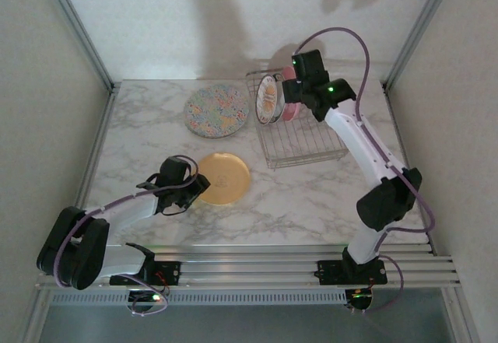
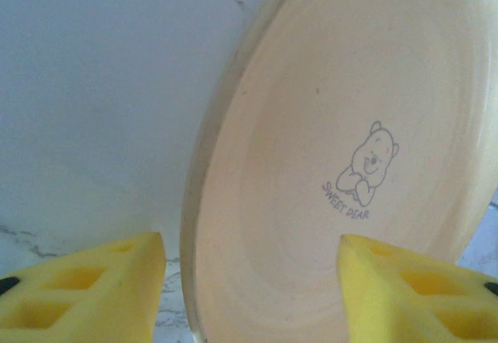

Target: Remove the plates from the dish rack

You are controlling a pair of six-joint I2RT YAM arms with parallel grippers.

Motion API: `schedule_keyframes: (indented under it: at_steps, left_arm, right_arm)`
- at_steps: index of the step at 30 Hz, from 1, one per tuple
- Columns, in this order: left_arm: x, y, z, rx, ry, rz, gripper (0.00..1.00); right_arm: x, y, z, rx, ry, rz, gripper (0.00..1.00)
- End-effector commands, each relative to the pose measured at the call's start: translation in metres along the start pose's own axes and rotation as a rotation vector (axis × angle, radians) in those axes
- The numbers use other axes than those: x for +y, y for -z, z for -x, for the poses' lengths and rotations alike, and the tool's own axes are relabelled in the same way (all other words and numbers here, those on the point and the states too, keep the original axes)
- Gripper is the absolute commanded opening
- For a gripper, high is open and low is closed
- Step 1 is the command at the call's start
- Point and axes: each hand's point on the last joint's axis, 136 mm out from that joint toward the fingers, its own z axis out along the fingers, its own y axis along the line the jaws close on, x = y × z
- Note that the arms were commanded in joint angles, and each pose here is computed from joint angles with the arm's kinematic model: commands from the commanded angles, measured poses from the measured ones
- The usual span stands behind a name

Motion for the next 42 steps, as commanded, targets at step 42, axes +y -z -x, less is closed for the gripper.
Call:
schedule_keyframes:
  at_steps: [42]
  left_arm:
    - [-0.183, 0.267, 0.073, -0.463, -0.098, -0.494, 0.82]
  right_arm:
    - [0.000, -0.164, -0.016, 0.112, -0.029, -0.121, 0.39]
